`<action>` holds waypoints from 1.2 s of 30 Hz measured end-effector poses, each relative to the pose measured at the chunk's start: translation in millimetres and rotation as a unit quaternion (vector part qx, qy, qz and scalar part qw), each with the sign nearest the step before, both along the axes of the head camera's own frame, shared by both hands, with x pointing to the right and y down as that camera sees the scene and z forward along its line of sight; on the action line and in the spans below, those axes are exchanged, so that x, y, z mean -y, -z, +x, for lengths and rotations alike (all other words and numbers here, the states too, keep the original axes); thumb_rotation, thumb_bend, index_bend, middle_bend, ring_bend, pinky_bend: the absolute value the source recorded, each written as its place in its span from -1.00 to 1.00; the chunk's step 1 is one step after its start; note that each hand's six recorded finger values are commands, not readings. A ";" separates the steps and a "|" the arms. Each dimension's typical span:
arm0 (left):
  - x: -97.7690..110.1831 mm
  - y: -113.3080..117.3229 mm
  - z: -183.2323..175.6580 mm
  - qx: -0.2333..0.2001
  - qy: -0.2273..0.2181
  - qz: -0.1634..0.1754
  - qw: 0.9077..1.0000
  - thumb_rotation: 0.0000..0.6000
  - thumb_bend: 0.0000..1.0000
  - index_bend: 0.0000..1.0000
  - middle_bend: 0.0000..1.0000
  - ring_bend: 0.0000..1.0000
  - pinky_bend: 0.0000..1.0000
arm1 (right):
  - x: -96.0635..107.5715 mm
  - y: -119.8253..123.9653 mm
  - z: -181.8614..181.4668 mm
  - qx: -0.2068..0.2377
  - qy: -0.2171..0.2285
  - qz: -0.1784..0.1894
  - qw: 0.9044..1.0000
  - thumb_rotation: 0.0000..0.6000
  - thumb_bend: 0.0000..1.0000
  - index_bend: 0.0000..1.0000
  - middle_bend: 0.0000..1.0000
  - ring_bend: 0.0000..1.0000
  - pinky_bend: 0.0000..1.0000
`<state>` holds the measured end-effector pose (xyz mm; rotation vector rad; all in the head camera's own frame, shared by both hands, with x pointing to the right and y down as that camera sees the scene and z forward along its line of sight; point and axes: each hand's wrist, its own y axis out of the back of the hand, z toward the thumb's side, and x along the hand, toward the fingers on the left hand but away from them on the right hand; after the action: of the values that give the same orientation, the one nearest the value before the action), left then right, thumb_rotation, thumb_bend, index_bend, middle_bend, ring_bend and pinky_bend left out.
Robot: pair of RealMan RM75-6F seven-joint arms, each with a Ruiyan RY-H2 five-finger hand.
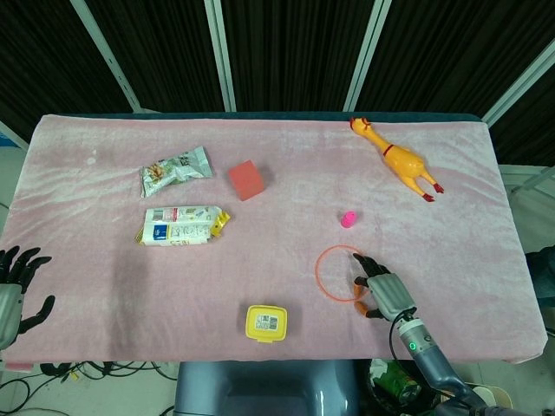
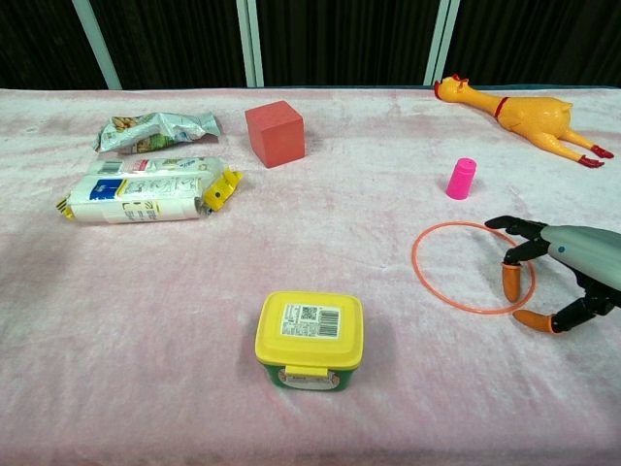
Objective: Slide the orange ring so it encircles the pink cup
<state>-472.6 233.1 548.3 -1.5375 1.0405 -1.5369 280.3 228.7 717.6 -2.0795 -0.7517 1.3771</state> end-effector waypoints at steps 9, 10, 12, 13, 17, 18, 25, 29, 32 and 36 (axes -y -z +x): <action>0.3 -0.9 -0.2 0.001 0.000 -0.001 1.000 1.00 -0.33 -0.56 -0.76 -1.00 -1.00 | 0.8 -1.7 -2.4 0.000 0.004 -0.001 1.000 1.00 -0.46 0.15 -1.00 -0.88 -0.62; 0.4 -0.9 -0.3 0.001 0.001 -0.001 1.000 1.00 -0.33 -0.56 -0.76 -1.00 -1.00 | 0.8 -1.7 -2.7 0.000 0.005 -0.001 1.000 1.00 -0.46 0.15 -1.00 -0.88 -0.62; 0.4 -1.1 -0.4 0.001 0.001 -0.001 1.000 1.00 -0.33 -0.56 -0.76 -1.00 -1.00 | 0.6 -1.9 -3.2 -0.001 0.007 -0.002 1.000 1.00 -0.46 0.15 -1.00 -0.89 -0.62; 0.5 -1.2 -0.4 0.001 0.001 -0.002 1.000 1.00 -0.33 -0.55 -0.76 -1.00 -1.00 | 0.4 -2.3 -3.5 -0.002 0.008 -0.002 1.000 1.00 -0.46 0.15 -1.00 -0.89 -0.62; 0.6 -0.9 -0.9 0.002 0.002 -0.001 1.000 1.00 -0.33 -0.55 -0.76 -1.00 -1.00 | -0.4 -3.9 -4.2 -0.004 0.011 -0.006 1.000 1.00 -0.45 0.15 -1.00 -0.89 -0.62; 0.8 -0.3 -1.1 0.002 0.002 0.000 1.000 1.00 -0.33 -0.55 -0.76 -1.00 -1.00 | -0.7 -4.6 -4.7 -0.005 0.012 -0.007 1.000 1.00 -0.44 0.15 -1.00 -0.89 -0.62; 0.8 0.2 -1.5 0.003 0.002 0.001 1.000 1.00 -0.33 -0.55 -0.76 -1.00 -1.00 | -2.6 -7.2 -9.1 -0.008 0.020 -0.010 1.000 1.00 -0.40 0.19 -1.00 -0.89 -0.62; 0.9 0.3 -1.3 0.002 0.001 0.001 1.000 1.00 -0.33 -0.55 -0.76 -1.00 -1.00 | -2.6 -7.2 -10.2 -0.007 0.020 -0.010 1.000 1.00 -0.38 0.22 -1.00 -0.89 -0.62; 1.0 0.6 -1.6 0.003 0.001 0.002 1.000 1.00 -0.34 -0.55 -0.76 -1.00 -1.00 | -2.7 -7.1 -10.8 -0.007 0.020 -0.010 1.000 1.00 -0.38 0.24 -1.00 -0.89 -0.62; 0.9 0.7 -1.8 0.003 0.002 0.002 1.000 1.00 -0.33 -0.55 -0.76 -1.00 -1.00 | -2.6 -6.7 -11.5 -0.005 0.020 -0.010 1.000 1.00 -0.38 0.25 -1.00 -0.88 -0.62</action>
<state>-474.5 232.2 547.6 -1.5278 1.0426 -1.5401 268.7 231.3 724.4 -2.0887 -0.6917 1.3784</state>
